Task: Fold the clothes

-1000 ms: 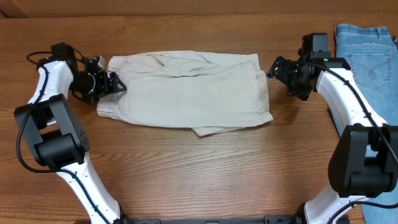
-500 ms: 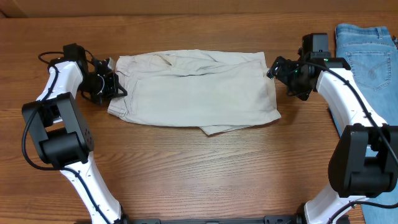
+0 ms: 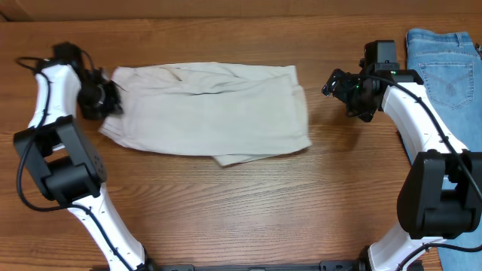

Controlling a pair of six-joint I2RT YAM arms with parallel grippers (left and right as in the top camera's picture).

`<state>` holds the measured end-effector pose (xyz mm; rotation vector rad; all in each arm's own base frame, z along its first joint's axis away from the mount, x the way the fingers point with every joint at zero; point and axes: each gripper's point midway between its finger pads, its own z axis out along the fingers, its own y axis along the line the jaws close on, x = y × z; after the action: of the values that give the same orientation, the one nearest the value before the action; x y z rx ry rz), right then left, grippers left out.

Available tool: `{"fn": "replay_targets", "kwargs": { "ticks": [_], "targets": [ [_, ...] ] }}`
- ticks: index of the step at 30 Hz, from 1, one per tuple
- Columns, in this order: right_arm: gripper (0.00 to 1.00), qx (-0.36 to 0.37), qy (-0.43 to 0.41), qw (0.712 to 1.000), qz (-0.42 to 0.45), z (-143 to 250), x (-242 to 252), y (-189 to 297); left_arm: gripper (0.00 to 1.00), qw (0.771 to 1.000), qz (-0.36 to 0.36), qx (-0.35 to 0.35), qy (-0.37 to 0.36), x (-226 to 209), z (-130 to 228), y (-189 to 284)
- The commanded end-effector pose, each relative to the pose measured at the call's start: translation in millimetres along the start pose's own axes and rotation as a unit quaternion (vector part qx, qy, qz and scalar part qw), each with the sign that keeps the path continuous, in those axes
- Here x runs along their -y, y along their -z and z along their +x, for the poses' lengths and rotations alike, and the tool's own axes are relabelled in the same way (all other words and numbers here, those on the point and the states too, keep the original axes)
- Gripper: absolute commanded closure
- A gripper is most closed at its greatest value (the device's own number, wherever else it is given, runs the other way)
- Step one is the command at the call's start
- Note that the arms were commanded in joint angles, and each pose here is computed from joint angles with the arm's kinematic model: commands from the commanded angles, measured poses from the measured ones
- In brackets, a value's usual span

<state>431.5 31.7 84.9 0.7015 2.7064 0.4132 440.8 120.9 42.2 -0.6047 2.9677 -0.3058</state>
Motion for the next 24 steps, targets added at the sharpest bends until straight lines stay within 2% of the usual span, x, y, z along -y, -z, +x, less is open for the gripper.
{"fn": "replay_targets", "kwargs": {
  "ticks": [1, 7, 16, 17, 20, 24],
  "targets": [
    [0.0, 0.006, 0.006, 1.0, -0.012, 1.2, -7.7, 2.3, 0.96, 0.998, -0.029, 0.052, 0.018, -3.5, -29.7, 36.4],
    [0.0, 0.007, 0.003, 1.0, -0.016, 10.4, -8.1, -11.1, 0.96, 0.998, -0.025, 0.06, -0.014, 34.4, -30.4, 74.8],
    [0.0, 0.012, -0.013, 0.999, -0.027, 23.3, -7.7, -34.0, 0.96, 0.994, -0.052, 0.025, -0.097, 106.1, 3.7, 75.9],
    [0.02, 0.011, -0.012, 1.0, -0.027, 25.5, -6.8, -37.0, 0.96, 0.992, -0.055, 0.026, -0.107, 115.1, 6.6, 77.7],
    [0.23, 0.002, -0.018, 1.0, -0.024, 36.1, -4.6, -46.2, 0.96, 0.989, -0.05, 0.032, -0.138, 146.2, 15.8, 86.2],
    [0.32, -0.003, -0.005, 0.999, -0.032, 51.4, -8.8, -57.0, 0.96, 0.982, -0.037, 0.053, -0.18, 186.6, 27.1, 104.3]
  ]
}}
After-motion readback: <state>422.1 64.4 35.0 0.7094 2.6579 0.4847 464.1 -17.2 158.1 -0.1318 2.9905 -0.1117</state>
